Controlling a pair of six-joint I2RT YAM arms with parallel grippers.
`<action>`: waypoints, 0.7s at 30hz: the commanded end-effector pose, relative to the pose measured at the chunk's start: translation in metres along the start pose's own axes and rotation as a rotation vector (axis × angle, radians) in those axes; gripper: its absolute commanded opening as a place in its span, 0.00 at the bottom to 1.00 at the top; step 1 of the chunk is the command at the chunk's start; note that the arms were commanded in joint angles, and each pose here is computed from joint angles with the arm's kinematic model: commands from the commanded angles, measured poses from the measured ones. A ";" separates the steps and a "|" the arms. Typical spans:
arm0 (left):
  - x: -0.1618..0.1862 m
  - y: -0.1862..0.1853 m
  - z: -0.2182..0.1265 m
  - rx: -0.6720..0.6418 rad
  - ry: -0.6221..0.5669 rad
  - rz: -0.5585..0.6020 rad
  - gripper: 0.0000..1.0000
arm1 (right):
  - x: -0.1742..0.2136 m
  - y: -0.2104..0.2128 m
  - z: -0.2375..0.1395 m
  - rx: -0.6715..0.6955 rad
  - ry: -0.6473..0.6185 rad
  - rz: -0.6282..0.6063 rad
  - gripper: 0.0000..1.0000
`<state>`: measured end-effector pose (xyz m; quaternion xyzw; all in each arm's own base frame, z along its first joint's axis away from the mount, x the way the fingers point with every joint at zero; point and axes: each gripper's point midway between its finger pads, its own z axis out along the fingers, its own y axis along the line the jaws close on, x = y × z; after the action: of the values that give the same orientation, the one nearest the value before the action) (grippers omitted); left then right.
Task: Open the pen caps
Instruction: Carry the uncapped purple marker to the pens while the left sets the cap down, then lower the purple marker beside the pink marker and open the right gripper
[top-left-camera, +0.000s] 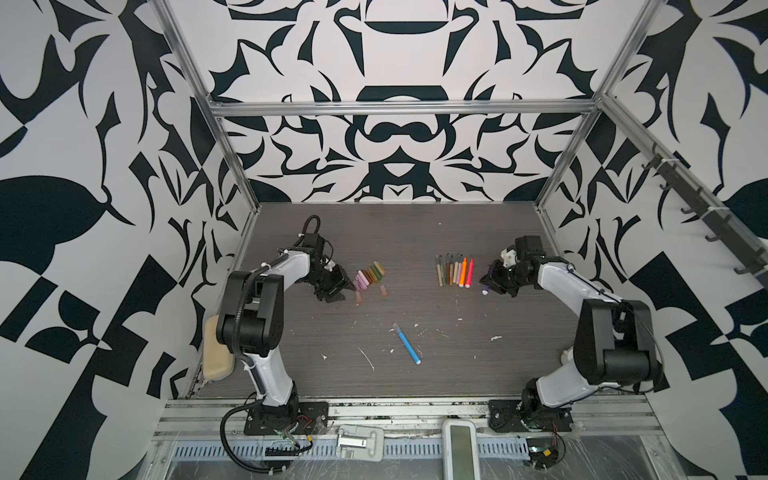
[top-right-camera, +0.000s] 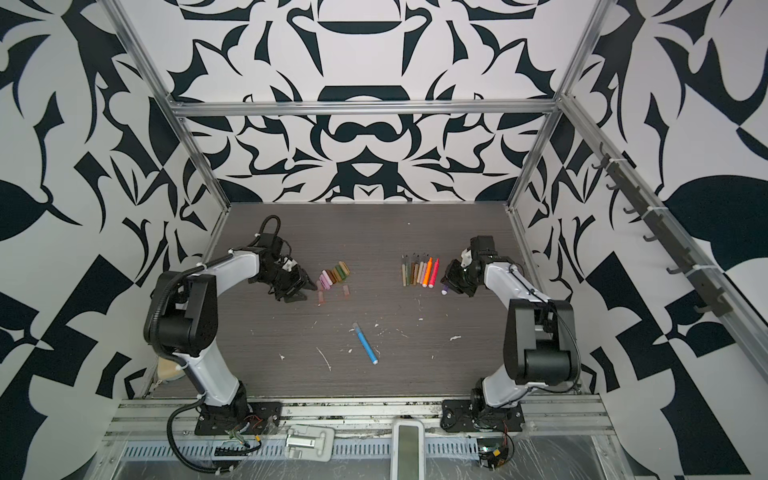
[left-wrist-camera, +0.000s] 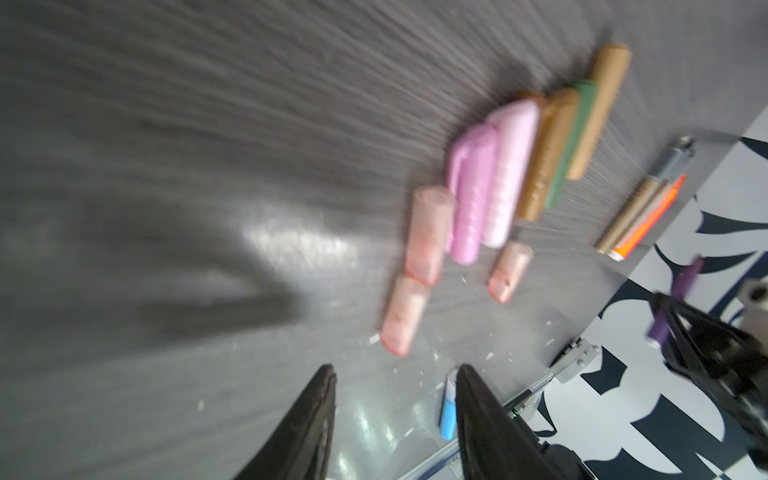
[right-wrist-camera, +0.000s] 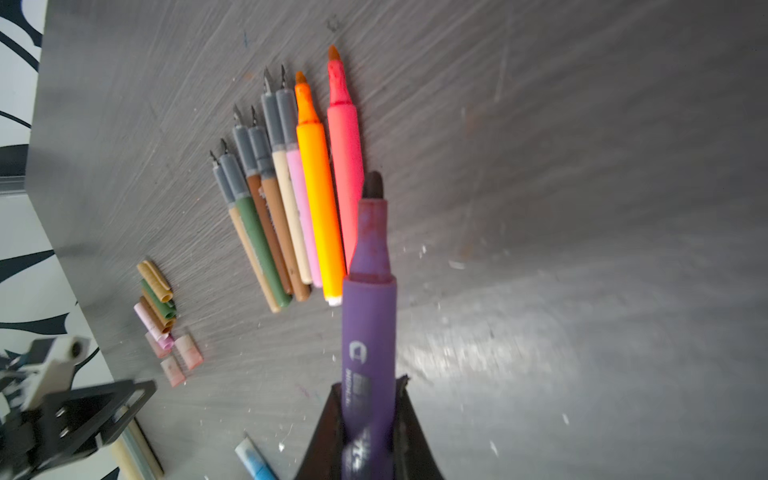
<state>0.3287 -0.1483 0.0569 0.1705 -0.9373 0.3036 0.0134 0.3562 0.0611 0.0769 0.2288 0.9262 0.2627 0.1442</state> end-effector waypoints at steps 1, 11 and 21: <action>0.012 -0.010 -0.018 0.047 -0.019 -0.015 0.50 | -0.031 0.022 0.000 -0.060 -0.079 -0.090 0.05; 0.035 -0.010 -0.040 0.053 -0.050 -0.025 0.50 | -0.055 0.007 0.040 -0.008 -0.054 -0.092 0.23; 0.042 -0.008 -0.043 0.054 -0.053 -0.036 0.50 | -0.052 0.014 0.048 -0.059 -0.011 -0.088 0.45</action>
<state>0.2965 -0.1451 0.1015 0.1882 -0.9257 0.3274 -0.0218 0.4146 0.0617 0.0351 0.2020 0.9310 0.2667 0.1460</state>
